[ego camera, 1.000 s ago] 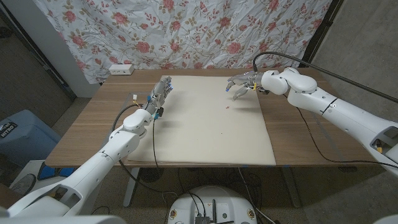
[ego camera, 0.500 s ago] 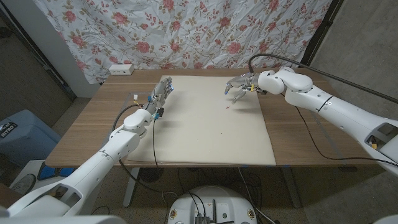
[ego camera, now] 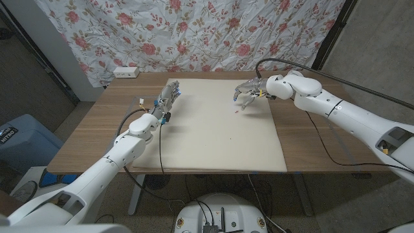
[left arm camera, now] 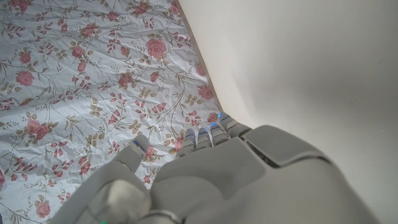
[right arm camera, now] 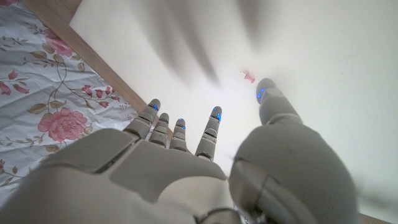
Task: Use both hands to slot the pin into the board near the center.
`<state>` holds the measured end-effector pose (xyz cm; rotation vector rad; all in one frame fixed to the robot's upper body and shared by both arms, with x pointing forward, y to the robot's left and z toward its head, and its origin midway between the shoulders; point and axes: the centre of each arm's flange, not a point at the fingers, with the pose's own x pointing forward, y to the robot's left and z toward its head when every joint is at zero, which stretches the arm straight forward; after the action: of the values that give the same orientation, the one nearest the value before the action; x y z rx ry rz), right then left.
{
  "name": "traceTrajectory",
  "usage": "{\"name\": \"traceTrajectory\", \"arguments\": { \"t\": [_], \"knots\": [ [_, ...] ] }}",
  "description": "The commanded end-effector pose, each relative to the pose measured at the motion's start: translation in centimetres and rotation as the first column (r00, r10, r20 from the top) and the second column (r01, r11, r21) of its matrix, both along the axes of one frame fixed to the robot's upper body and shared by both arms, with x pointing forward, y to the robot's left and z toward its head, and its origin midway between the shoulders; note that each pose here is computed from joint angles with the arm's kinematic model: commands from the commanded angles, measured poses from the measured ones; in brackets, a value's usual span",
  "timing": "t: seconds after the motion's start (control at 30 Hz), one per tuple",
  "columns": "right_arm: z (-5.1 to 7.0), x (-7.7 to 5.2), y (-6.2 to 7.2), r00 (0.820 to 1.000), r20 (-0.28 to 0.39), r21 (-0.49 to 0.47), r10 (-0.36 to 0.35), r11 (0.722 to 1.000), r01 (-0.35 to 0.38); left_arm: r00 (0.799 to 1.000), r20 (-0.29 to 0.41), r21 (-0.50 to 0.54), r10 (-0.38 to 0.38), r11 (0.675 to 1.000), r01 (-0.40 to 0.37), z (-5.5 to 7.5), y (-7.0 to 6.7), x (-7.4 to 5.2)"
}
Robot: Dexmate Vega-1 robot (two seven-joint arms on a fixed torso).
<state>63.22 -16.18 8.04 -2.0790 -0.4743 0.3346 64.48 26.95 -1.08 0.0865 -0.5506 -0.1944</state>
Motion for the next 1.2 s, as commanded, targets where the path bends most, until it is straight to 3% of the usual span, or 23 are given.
{"name": "traceTrajectory", "arguments": {
  "t": [0.03, 1.2],
  "knots": [
    [-0.8, 0.4, 0.4, 1.0, 0.018, -0.024, 0.006, 1.0, -0.006, 1.0, -0.008, 0.003, 0.006, 1.0, -0.006, -0.3, 0.0, -0.2],
    [-3.2, 1.2, 1.2, 0.997, 0.06, -0.058, 0.04, 0.998, -0.036, 1.0, -0.021, 0.002, 0.004, 1.0, -0.003, -1.0, -0.2, -0.5]
  ]
}}
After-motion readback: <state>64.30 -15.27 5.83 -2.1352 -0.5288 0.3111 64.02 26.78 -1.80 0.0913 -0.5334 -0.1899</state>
